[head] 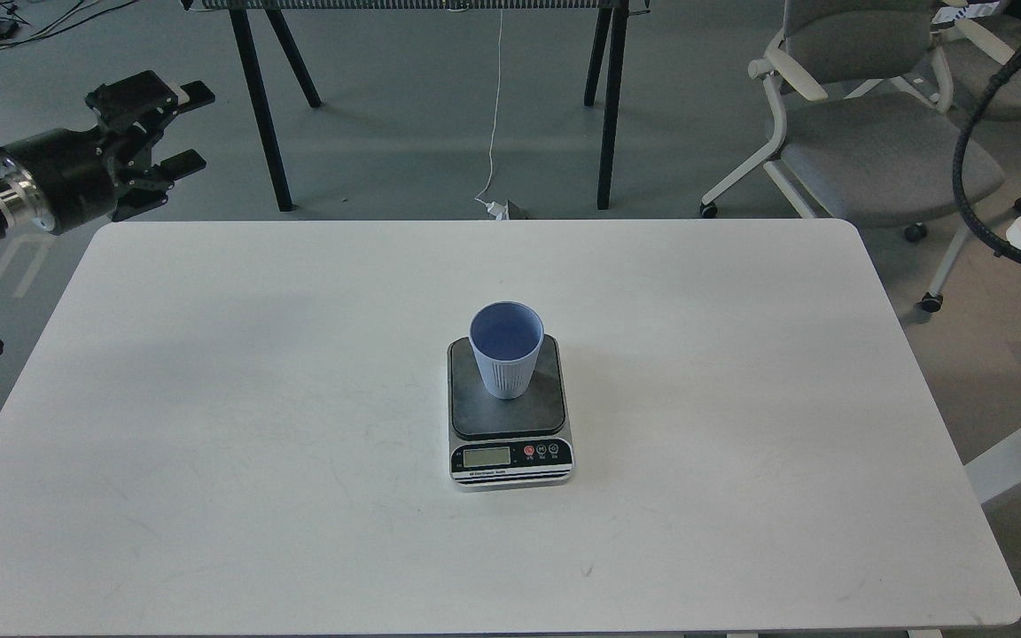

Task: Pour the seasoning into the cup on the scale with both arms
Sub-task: 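Carry the yellow bottle back and lower it to the table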

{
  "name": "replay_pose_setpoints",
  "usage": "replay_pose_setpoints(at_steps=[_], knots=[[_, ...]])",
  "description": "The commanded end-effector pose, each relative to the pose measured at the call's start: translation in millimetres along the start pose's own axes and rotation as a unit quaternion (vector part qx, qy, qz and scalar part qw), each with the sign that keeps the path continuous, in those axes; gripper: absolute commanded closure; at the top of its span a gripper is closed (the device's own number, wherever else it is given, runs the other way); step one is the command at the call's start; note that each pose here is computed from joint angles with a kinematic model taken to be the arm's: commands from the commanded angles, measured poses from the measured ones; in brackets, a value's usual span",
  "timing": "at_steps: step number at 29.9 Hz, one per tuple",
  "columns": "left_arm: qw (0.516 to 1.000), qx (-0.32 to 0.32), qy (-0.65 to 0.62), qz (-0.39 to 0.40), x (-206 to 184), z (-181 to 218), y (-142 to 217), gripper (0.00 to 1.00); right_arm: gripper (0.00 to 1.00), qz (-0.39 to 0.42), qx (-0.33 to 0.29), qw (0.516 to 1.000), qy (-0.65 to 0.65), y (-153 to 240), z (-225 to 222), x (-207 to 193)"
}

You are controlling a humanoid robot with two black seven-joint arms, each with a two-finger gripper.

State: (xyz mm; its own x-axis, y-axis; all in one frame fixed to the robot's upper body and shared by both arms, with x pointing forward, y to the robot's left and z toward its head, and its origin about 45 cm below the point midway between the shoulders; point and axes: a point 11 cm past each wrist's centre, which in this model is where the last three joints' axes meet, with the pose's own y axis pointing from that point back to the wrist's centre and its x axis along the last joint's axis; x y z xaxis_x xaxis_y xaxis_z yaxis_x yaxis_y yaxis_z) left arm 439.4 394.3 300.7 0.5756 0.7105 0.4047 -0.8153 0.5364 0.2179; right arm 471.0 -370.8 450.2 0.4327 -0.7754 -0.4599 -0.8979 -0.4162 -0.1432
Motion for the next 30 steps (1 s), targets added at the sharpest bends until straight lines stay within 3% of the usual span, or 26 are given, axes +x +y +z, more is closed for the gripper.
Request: replay_pose_setpoints(at_steps=[1,7,11,18,30], knots=[[1.0,0.0,0.0,-0.001,-0.5,0.2,-0.6,0.01,0.98,0.003,0.04,0.993,-0.11,52.0,27.7,43.7],[1.0,0.009,0.002,0.0,-1.4,-7.2,4.1,0.01,0.98,0.076,0.072,0.953,-0.283,123.3,118.5,103.3],[1.0,0.018,0.011,-0.006,-9.4,-18.2,5.0,0.01,0.98,0.116,0.071,0.92,-0.367,154.0,182.0,114.5],[1.0,0.021,0.014,-0.008,-12.0,-22.1,5.7,0.01,0.98,0.149,0.054,0.881,-0.447,173.2,268.3,103.1],[0.999,0.033,0.023,-0.01,-18.2,-35.5,10.9,0.01,0.97,0.201,0.015,0.85,-0.487,192.6,343.1,96.1]])
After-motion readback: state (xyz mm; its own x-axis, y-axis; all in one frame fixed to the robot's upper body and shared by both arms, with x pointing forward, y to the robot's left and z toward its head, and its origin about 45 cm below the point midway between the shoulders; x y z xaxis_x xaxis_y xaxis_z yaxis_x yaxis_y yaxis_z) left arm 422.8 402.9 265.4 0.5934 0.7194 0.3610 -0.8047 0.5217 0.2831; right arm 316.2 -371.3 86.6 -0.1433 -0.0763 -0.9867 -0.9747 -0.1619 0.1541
